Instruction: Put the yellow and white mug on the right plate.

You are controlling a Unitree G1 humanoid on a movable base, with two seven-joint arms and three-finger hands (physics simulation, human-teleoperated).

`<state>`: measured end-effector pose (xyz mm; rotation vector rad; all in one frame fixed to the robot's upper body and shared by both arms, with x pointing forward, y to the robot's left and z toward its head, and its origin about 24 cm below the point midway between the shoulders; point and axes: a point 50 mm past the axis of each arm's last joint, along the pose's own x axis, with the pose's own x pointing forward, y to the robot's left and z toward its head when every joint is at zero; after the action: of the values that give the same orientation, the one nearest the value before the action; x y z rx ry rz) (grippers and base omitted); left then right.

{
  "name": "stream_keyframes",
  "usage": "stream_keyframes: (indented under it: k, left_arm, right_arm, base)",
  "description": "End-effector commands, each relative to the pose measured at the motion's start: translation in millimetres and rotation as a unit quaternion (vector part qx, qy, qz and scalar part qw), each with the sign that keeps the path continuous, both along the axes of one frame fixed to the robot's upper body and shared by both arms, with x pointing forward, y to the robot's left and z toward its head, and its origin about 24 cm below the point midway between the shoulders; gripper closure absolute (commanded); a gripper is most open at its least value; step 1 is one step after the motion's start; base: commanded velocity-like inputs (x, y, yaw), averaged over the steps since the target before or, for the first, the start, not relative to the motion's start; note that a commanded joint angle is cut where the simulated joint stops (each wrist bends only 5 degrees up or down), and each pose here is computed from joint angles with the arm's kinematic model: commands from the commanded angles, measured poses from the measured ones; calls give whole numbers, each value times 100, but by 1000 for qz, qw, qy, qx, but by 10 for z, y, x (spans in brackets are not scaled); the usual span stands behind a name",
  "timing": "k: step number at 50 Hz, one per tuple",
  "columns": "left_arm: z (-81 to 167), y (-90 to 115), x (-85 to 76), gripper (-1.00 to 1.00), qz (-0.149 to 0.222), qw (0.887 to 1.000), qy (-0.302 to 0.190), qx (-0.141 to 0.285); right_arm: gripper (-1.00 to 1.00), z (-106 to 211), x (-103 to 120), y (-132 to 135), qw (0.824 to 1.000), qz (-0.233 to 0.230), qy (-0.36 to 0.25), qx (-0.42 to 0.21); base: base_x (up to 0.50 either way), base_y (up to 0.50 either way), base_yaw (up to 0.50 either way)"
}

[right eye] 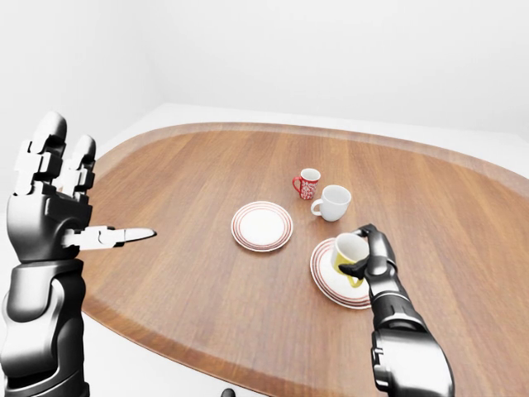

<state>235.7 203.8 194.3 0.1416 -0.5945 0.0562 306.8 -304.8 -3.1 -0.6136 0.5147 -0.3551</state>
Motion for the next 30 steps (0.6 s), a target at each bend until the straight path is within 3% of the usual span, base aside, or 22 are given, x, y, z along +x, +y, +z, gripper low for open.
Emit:
stream_keyframes:
  k: [1, 30]
  left_arm:
    - [-11, -4, 7, -89, 0, 1000, 3, 0]
    - [-15, -23, -2, -89, -3, 1000, 3, 4]
  right_arm:
    - [100, -4, -9, -24, 1000, -11, 5, -12]
    - [100, -36, -16, 6, 1000, -21, 8, -18]
  base:
    - [0, 0, 0]
    - [0, 0, 0]
